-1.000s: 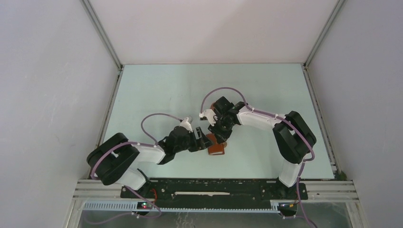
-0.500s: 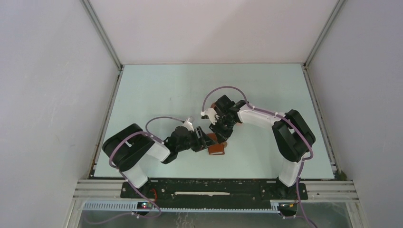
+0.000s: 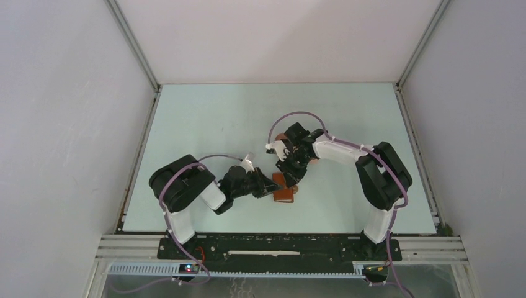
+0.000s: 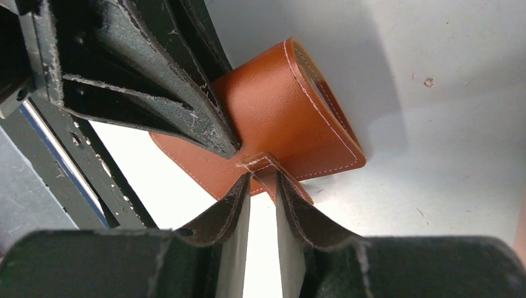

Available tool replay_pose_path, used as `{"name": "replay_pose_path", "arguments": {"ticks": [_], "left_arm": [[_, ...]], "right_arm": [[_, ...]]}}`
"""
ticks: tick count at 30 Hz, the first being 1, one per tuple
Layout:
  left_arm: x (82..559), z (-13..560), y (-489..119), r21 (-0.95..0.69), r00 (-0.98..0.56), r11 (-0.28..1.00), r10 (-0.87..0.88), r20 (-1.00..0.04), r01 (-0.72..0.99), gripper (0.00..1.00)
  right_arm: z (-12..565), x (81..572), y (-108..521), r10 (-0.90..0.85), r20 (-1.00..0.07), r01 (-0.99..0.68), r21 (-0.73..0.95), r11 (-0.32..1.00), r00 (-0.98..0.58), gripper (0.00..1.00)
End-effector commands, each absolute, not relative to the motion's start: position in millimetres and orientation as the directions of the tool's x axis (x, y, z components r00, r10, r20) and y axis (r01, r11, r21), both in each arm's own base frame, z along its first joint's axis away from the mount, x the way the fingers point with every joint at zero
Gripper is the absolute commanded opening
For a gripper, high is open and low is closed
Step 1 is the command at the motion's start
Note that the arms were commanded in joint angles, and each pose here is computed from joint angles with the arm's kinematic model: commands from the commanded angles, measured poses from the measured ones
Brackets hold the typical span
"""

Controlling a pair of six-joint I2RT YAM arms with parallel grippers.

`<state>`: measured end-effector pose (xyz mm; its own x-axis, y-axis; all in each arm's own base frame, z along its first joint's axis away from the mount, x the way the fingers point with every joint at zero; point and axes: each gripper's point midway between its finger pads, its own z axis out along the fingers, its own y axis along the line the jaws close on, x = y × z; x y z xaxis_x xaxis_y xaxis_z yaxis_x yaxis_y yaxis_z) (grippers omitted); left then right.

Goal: Put the credit cards into the card holder
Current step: Close the card holder at the center of the board.

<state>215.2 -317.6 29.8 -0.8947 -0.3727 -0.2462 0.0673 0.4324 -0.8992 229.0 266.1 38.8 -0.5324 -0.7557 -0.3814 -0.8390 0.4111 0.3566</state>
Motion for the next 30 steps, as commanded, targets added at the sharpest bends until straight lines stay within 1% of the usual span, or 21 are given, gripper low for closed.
{"name": "replay_pose_path", "arguments": {"ticks": [1,3,5,8,11,13,16,17,18,20,23,26,28,30], "left_arm": [[207,18,-313,-0.866,-0.900,0.487,-0.316,-0.299,0.117,0.00],[206,22,-310,-0.857,-0.893,0.494,-0.305,-0.331,0.149,0.00],[204,26,-306,-0.841,-0.884,0.507,-0.287,-0.369,0.187,0.00],[201,32,-300,-0.810,-0.864,0.529,-0.254,-0.435,0.252,0.00],[198,46,-292,-0.765,-0.827,0.549,-0.216,-0.519,0.337,0.00],[198,54,-288,-0.706,-0.788,0.583,-0.172,-0.591,0.403,0.00],[199,78,-283,-0.546,-0.680,0.659,-0.071,-0.730,0.517,0.00],[199,87,-279,-0.460,-0.626,0.698,-0.023,-0.780,0.548,0.00],[200,92,-272,-0.341,-0.557,0.745,0.050,-0.829,0.573,0.00],[200,117,-269,-0.204,-0.444,0.765,0.117,-0.888,0.610,0.00],[201,139,-264,-0.035,-0.313,0.770,0.217,-0.924,0.637,0.00],[198,150,-266,0.142,-0.186,0.731,0.349,-0.919,0.668,0.00],[193,152,-273,0.288,-0.073,0.661,0.462,-0.884,0.693,0.00],[186,153,-282,0.427,0.043,0.569,0.566,-0.824,0.703,0.00]], "right_arm": [[51,223,272,-0.748,-0.410,-0.840,0.400,0.367,-0.522,0.30],[65,222,275,-0.733,-0.450,-0.847,0.411,0.336,-0.509,0.33],[82,221,275,-0.715,-0.493,-0.856,0.414,0.309,-0.496,0.39],[113,219,272,-0.674,-0.569,-0.871,0.420,0.254,-0.471,0.46],[147,213,264,-0.625,-0.644,-0.887,0.416,0.200,-0.442,0.50],[169,213,256,-0.579,-0.694,-0.897,0.404,0.179,-0.428,0.52],[198,219,239,-0.503,-0.757,-0.907,0.378,0.184,-0.417,0.52],[205,221,234,-0.478,-0.775,-0.910,0.371,0.187,-0.414,0.52],[215,223,227,-0.451,-0.794,-0.913,0.357,0.198,-0.408,0.52],[226,230,212,-0.401,-0.819,-0.910,0.340,0.237,-0.411,0.52],[238,239,191,-0.335,-0.844,-0.898,0.329,0.293,-0.419,0.53],[245,249,172,-0.271,-0.859,-0.876,0.334,0.349,-0.435,0.53],[246,253,162,-0.231,-0.861,-0.860,0.353,0.369,-0.453,0.53],[246,256,154,-0.200,-0.858,-0.845,0.378,0.380,-0.474,0.53]]}}
